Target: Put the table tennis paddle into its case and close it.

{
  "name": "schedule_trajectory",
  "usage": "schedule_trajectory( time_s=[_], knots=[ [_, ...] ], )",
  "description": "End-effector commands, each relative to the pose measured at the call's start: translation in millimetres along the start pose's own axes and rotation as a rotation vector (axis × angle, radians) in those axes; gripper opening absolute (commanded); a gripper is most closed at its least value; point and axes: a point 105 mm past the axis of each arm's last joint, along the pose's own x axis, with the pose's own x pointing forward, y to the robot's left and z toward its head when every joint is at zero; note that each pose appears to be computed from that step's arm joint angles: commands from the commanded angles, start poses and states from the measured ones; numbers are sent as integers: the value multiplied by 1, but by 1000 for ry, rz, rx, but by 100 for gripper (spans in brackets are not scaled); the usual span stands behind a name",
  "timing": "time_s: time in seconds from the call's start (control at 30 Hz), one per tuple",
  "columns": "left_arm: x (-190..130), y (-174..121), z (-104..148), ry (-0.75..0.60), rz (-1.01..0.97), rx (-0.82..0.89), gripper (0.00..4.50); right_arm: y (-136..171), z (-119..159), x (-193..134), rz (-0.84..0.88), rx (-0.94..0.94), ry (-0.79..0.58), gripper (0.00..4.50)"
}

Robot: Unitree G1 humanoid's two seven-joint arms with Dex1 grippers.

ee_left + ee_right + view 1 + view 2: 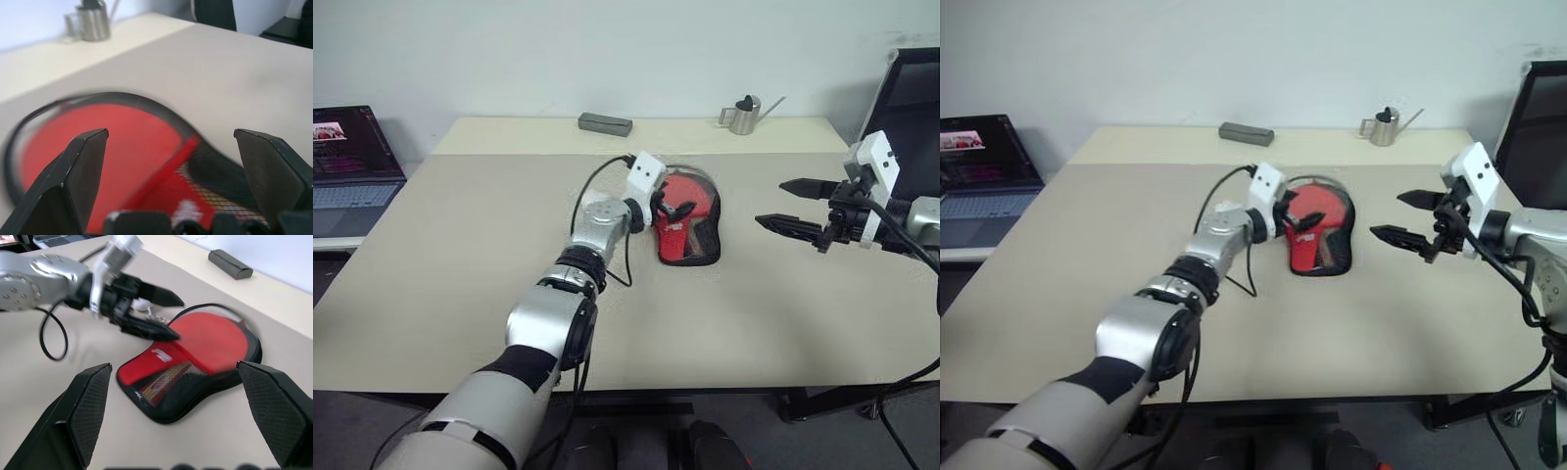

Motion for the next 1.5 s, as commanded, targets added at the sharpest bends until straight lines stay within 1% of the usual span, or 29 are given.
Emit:
schedule_trajectory(
  time_s=[0.03,0.17,0.23,0.3,0.33,0.4,0.5,0.6,0.73,0.83,1.0,1.17,1.33,1.5],
  knots=[
    [5,-2,12,-33,33,44,450,3,11,-7,-38,-10,-43,448],
    [3,3,19,-68,49,61,450,4,3,-3,-54,56,-38,448],
    [-5,6,33,-139,-17,50,450,10,-3,6,-30,101,-35,448],
    [-22,15,42,-199,-97,56,450,12,-10,18,-18,128,-28,448],
    [-29,19,43,-209,-123,61,450,10,-13,22,-25,140,-25,448],
    [-48,30,40,-216,-174,75,450,3,-18,32,-50,171,-18,448],
    [-79,49,36,-219,-198,73,450,-11,-22,49,-99,215,-20,448],
    [-104,60,34,-217,-213,72,450,-23,-26,64,-145,254,-12,448],
    [-143,62,32,-200,-253,60,450,-46,-42,89,-246,306,38,448],
    [-161,55,36,-205,-255,29,450,-56,-59,105,-291,332,92,448],
    [-177,46,35,-191,-231,8,450,-60,-73,130,-317,361,121,448],
    [-184,43,35,-183,-212,-2,450,-58,-77,150,-329,380,120,448],
    [-186,43,37,-173,-202,3,450,-57,-87,159,-361,366,148,448],
    [-188,43,39,-172,-199,5,450,-48,-93,168,-345,366,167,448]
  ],
)
